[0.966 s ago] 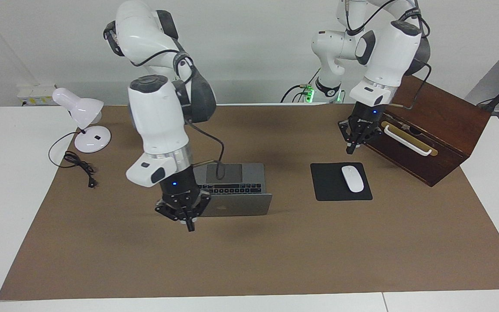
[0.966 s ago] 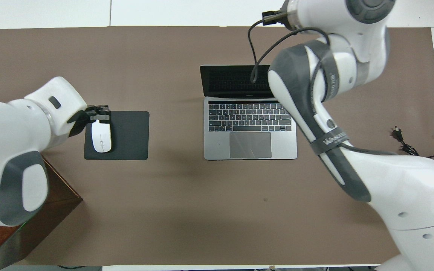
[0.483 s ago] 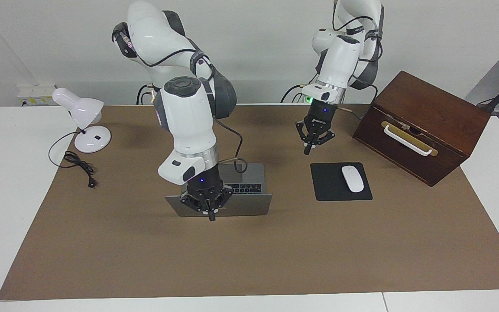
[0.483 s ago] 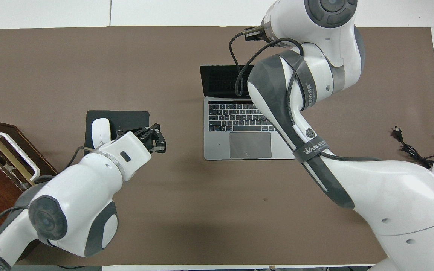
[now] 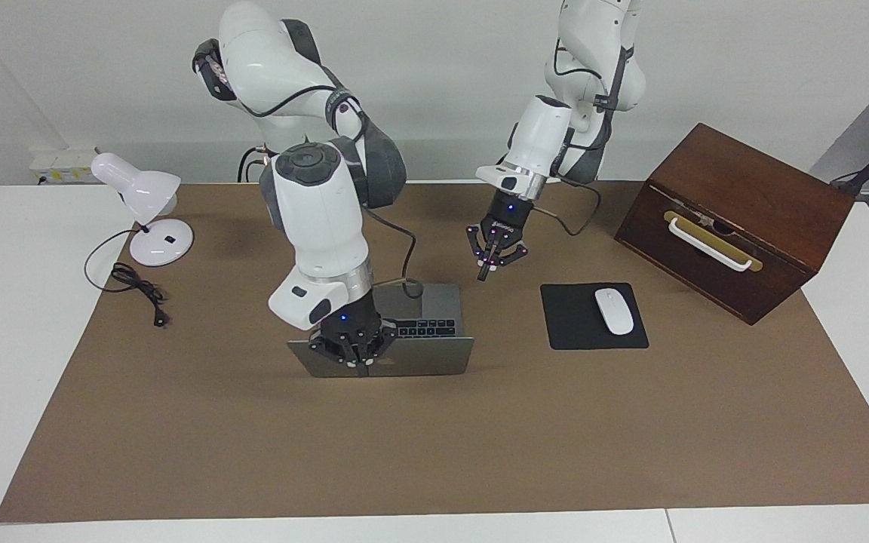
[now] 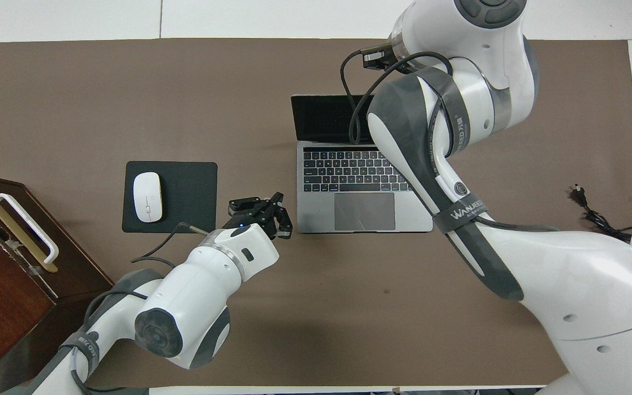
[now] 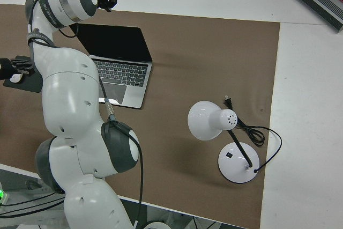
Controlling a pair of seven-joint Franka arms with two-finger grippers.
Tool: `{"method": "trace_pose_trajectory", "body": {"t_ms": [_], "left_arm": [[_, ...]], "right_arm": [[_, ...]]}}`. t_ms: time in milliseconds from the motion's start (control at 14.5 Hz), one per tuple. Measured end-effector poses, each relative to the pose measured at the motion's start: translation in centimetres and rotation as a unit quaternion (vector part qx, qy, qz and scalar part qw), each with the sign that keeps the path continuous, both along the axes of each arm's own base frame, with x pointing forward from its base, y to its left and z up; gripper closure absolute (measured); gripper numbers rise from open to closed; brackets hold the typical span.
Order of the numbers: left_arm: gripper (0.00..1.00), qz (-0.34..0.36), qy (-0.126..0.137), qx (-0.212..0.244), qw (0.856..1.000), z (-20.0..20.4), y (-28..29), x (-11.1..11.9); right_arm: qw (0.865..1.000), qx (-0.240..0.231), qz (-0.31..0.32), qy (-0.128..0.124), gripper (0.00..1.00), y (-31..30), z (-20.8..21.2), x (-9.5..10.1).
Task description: Close laptop with both arms
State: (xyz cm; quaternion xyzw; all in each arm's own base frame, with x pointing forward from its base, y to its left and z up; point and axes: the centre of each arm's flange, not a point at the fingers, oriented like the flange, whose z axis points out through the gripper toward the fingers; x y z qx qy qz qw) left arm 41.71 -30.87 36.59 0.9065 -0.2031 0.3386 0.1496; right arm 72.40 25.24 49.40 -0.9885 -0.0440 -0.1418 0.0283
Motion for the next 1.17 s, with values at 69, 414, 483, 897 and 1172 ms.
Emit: {"method": "trace_pose_trajectory", "body": {"t_ms": [69, 414, 483, 897, 1172], "left_arm": [[0.99, -0.005, -0.008, -0.003, 1.000, -0.7, -0.5, -0.2], [0.99, -0.034, -0.021, 0.000, 0.999, -6.4, -3.6, -1.8], [0.99, -0.038, -0.020, 0.003, 0.999, -7.0, -4.1, -1.9], [0.99, -0.062, -0.012, 0.023, 0.998, -9.4, -5.6, -2.5], [0.99, -0.075, -0.016, 0.037, 0.996, -10.0, -5.3, -2.7]], "right_arm": [[1.000, 0.000, 0.000, 0.001, 0.99, 0.0, 0.0, 0.0], [1.000, -0.008, -0.006, 0.024, 0.99, -0.8, -0.4, -0.1], [1.000, -0.009, -0.007, 0.026, 0.99, -1.0, -0.5, -0.1], [0.999, -0.010, -0.009, 0.049, 0.99, -1.1, -0.7, -0.5], [0.998, -0.006, -0.009, 0.054, 0.99, -1.1, -0.6, -0.7]]}}
